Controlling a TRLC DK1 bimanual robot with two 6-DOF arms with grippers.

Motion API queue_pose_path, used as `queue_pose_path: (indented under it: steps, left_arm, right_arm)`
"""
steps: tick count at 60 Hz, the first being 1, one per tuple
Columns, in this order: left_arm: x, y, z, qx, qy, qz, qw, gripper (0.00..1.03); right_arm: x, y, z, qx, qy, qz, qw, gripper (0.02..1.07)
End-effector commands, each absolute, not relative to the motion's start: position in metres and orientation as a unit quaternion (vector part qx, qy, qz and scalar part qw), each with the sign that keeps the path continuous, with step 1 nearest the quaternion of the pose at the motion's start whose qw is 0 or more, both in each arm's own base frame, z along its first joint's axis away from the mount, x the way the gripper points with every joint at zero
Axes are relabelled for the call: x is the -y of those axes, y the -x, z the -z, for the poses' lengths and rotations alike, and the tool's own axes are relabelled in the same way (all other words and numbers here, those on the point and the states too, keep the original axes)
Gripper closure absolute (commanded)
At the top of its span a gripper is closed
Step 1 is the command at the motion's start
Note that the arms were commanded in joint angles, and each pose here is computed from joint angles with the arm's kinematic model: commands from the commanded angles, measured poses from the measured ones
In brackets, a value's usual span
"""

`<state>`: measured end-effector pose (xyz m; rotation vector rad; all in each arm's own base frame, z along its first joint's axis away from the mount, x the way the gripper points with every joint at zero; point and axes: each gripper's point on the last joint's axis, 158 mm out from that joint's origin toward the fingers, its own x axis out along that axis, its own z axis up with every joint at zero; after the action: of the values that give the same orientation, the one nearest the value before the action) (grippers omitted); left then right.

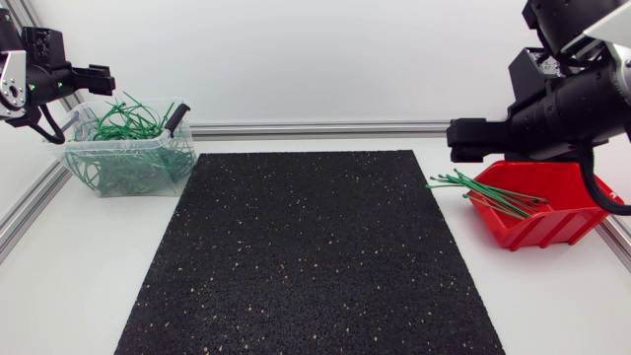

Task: Take a green cable tie from the red box, thread the tail through the head to close it, then place it in the transparent bin on the left.

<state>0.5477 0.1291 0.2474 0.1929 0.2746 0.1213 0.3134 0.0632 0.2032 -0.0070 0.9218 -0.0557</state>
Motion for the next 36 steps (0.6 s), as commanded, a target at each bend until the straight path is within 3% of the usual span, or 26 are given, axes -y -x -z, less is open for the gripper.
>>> queue_pose_path:
  steps: [1, 14, 36]
  left_arm:
    - [-0.139, -0.546, -0.246, -0.143, -0.106, -0.069, 0.982, 0.03]
    - [-0.132, -0.523, -0.271, -0.132, -0.108, -0.069, 0.983, 0.03]
    - [-0.101, -0.464, -0.27, -0.13, -0.104, -0.057, 0.984, 0.03]
  right_arm:
    - [-0.062, -0.309, -0.199, -0.446, 0.009, 0.026, 0.895, 0.08]
    - [-0.045, -0.318, -0.214, -0.411, 0.007, 0.039, 0.911, 0.08]
    - [0.012, -0.328, -0.231, -0.302, 0.028, 0.089, 0.949, 0.07]
